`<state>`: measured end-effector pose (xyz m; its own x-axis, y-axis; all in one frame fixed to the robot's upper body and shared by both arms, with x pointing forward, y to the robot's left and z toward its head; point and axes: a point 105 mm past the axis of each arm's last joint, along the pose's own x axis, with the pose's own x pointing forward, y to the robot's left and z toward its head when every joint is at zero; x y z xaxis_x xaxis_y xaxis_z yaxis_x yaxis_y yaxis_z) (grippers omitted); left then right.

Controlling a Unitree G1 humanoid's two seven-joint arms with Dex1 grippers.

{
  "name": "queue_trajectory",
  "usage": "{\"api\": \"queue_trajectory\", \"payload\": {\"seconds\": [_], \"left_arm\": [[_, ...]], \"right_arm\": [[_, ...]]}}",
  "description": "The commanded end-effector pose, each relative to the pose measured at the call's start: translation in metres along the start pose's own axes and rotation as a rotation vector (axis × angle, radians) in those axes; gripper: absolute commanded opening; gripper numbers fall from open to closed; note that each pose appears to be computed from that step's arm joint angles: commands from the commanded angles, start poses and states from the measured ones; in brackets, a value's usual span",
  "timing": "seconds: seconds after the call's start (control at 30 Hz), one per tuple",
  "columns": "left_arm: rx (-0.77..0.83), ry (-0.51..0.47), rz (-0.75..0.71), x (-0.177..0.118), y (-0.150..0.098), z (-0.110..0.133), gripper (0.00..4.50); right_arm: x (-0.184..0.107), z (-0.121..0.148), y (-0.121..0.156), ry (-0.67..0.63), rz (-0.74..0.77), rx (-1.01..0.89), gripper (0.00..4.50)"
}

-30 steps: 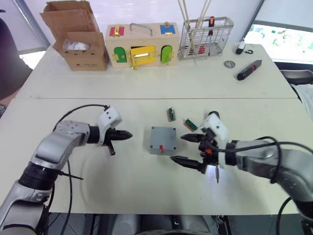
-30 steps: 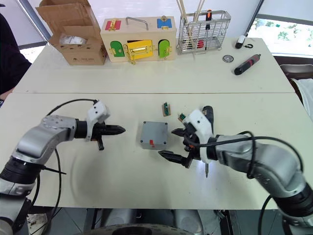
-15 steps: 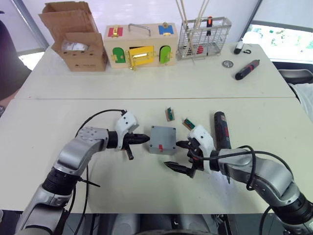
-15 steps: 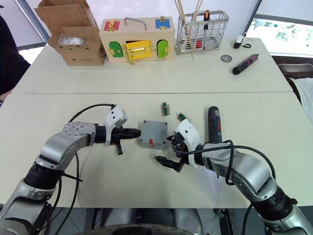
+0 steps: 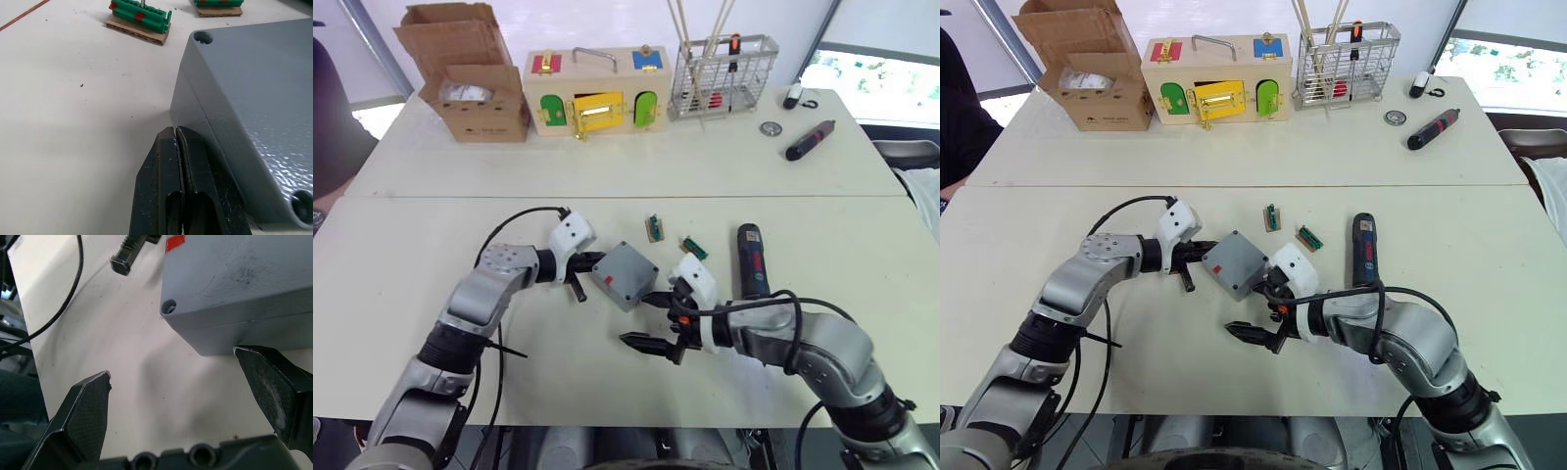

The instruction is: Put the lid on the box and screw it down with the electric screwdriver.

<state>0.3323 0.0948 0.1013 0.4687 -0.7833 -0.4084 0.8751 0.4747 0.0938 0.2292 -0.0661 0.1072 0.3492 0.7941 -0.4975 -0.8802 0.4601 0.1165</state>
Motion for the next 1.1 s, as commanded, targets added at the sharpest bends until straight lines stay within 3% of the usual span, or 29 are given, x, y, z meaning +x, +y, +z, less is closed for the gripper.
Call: {"api": "queue_trajectory", "payload": {"seconds": [0.03, 0.17, 0.43, 0.73, 0.9, 1.1], "left_arm": [[0.038, -0.017, 0.073, -0.014, 0.019, 0.007, 0.00], [0.014, 0.003, 0.050, -0.033, 0.019, 0.001, 0.00], [-0.059, 0.098, -0.192, -0.067, -0.034, -0.020, 0.00], [-0.067, 0.065, -0.177, -0.044, -0.047, -0.017, 0.00], [-0.021, 0.098, -0.136, -0.041, -0.036, -0.023, 0.00], [-0.009, 0.090, -0.119, -0.042, -0.028, -0.023, 0.00]], "right_arm": [[-0.023, 0.016, -0.010, -0.060, -0.053, -0.123, 4.48], [-0.032, 0.027, -0.034, -0.088, -0.111, -0.203, 4.48], [-0.012, 0.022, -0.057, -0.045, -0.078, -0.315, 4.48], [0.012, 0.021, -0.041, -0.051, 0.101, -0.366, 4.48], [0.009, 0.016, -0.021, -0.029, 0.188, -0.358, 4.48], [0.007, 0.012, -0.012, -0.018, 0.179, -0.337, 4.48]]}}
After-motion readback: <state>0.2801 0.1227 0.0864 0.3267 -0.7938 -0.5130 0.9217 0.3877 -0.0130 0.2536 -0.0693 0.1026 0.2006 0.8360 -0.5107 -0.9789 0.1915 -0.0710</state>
